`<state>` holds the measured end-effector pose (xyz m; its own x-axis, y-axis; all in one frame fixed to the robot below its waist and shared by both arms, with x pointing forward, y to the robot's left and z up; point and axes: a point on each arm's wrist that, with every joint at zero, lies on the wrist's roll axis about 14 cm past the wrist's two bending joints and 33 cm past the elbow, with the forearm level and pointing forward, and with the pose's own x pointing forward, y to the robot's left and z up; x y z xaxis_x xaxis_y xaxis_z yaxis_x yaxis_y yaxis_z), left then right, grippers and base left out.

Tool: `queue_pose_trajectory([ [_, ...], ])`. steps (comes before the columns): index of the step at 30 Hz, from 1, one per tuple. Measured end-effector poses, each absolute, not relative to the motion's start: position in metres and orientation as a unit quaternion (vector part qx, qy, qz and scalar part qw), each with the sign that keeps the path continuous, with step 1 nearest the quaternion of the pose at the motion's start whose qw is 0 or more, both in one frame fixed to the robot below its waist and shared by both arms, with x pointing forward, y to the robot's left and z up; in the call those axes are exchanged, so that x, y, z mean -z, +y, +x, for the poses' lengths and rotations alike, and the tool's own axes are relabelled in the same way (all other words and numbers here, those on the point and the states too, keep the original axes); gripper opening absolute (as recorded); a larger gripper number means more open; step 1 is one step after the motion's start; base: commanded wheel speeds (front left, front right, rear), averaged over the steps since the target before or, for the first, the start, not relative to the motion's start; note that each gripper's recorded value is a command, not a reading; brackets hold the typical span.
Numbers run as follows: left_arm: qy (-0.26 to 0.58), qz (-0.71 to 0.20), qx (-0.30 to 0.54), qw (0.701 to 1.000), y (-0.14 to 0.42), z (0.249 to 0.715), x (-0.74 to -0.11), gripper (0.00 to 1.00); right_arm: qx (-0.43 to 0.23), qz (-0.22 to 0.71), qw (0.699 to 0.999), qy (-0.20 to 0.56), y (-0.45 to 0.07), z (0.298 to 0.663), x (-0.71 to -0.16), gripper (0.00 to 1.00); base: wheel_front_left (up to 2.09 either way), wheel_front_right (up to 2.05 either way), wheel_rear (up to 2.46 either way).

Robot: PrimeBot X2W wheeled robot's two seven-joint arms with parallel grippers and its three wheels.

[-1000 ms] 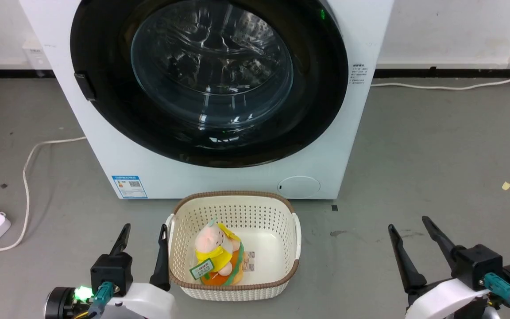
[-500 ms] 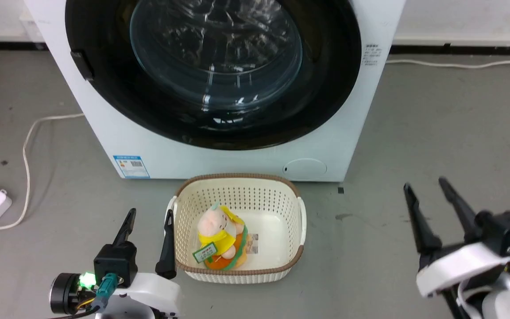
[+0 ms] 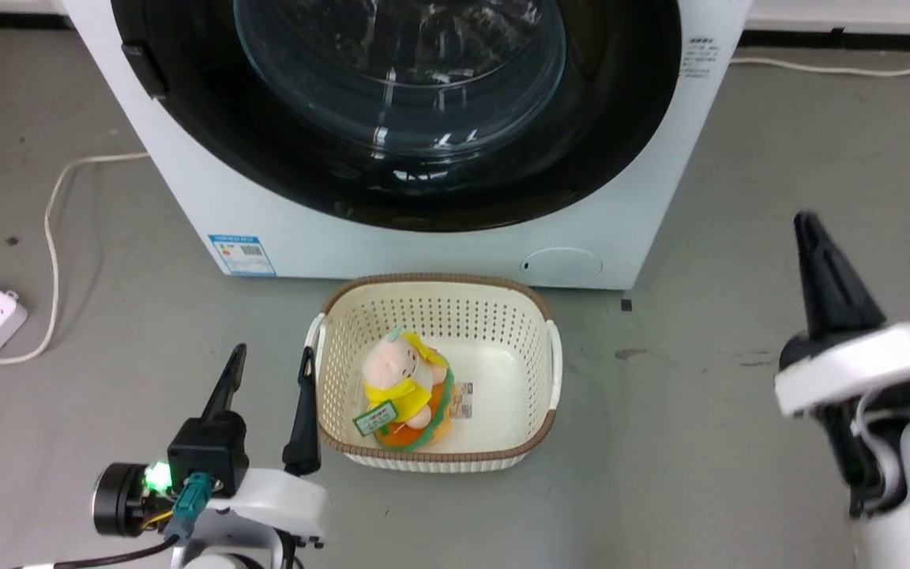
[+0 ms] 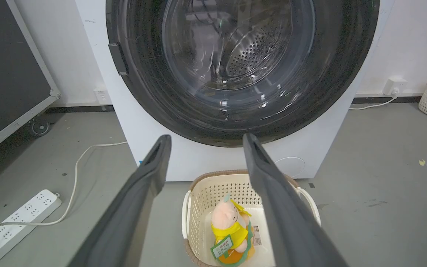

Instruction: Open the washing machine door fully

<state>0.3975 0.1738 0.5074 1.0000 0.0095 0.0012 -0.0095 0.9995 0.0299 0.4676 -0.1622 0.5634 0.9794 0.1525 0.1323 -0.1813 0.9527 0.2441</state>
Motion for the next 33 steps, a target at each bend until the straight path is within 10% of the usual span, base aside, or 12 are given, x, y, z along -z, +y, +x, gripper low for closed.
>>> queue_pose_trajectory([
  [33,-0.002,0.018,-0.026,0.999,0.183,0.418,-0.491,1.0,-0.072,0.331,0.941,0.006,-0.164,0.602,-0.565,0.0,0.0,0.0,0.0],
])
